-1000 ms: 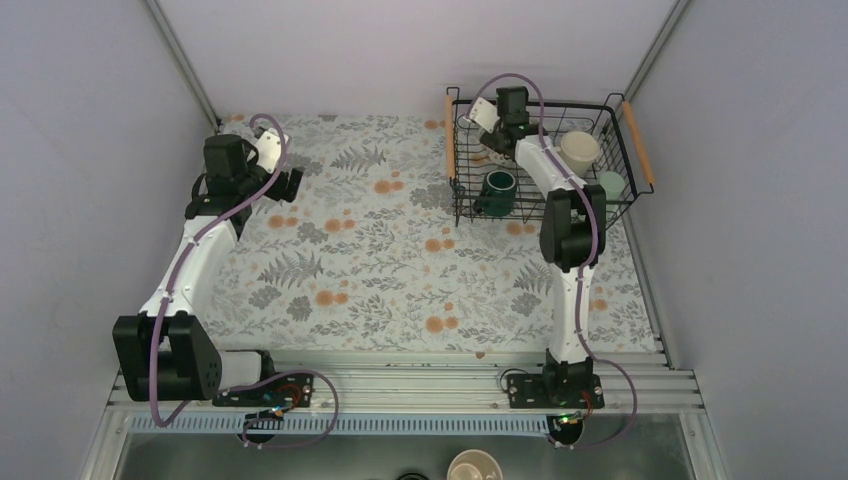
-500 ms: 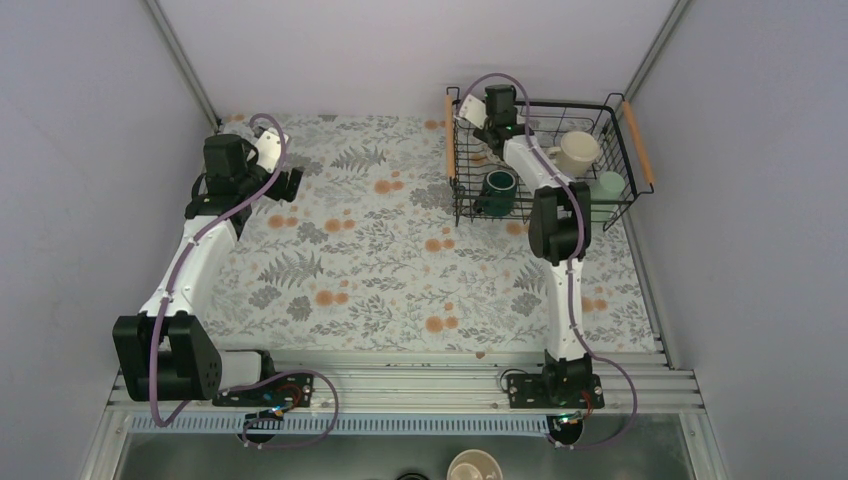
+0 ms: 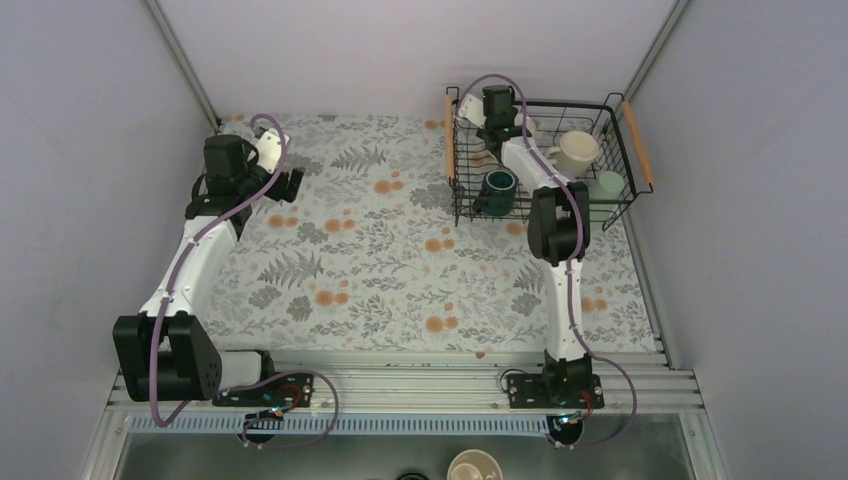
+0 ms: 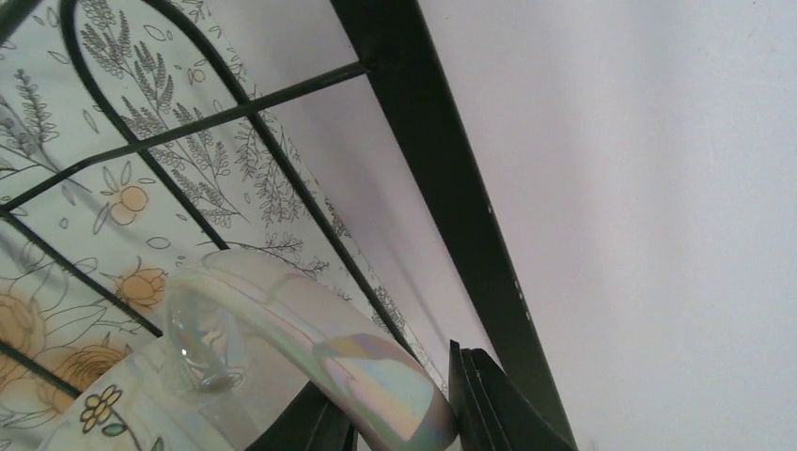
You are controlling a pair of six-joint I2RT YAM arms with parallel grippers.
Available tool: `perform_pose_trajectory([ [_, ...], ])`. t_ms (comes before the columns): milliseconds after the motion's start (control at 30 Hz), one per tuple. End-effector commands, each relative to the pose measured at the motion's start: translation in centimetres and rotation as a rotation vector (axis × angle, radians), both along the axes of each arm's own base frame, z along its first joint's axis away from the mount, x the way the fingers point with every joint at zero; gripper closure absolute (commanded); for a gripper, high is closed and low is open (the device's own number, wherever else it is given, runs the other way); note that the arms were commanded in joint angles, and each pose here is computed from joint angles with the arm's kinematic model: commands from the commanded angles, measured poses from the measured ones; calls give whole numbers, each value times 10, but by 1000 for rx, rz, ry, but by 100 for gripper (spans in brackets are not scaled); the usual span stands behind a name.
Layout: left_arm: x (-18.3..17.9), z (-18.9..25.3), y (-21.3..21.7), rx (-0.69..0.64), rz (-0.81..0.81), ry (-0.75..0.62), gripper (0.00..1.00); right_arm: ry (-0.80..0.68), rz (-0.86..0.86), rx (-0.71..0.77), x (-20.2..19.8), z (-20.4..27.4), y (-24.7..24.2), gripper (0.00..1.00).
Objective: Unload the cups from the dish rack
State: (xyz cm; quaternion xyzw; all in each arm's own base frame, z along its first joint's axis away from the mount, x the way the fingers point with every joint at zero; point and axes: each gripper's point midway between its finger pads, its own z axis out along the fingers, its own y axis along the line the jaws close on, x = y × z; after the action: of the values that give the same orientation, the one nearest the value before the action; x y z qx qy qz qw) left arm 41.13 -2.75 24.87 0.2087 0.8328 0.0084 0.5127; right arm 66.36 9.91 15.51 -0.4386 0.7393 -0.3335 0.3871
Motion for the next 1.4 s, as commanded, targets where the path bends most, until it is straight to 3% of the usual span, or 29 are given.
perform_pose_trajectory([
  [0,-4,20,-7,-16,-43,-57,0,-61,3,105,-10,38,8,92],
  [100,-5,32,-9,-19,-55,-81,0,-68,11,156,-26,60,8,96],
  [433,-8,71,-47,-58,-203,-129,0,-29,49,323,-83,107,2,97],
  [800,14,104,-171,-97,-487,-189,0,-69,193,639,-132,213,14,97],
  [1167,30,136,-254,-465,-794,-230,0,0,464,931,-191,291,37,97],
  [1367,23,128,-280,-598,-957,-88,0,36,604,1030,-224,319,53,97],
])
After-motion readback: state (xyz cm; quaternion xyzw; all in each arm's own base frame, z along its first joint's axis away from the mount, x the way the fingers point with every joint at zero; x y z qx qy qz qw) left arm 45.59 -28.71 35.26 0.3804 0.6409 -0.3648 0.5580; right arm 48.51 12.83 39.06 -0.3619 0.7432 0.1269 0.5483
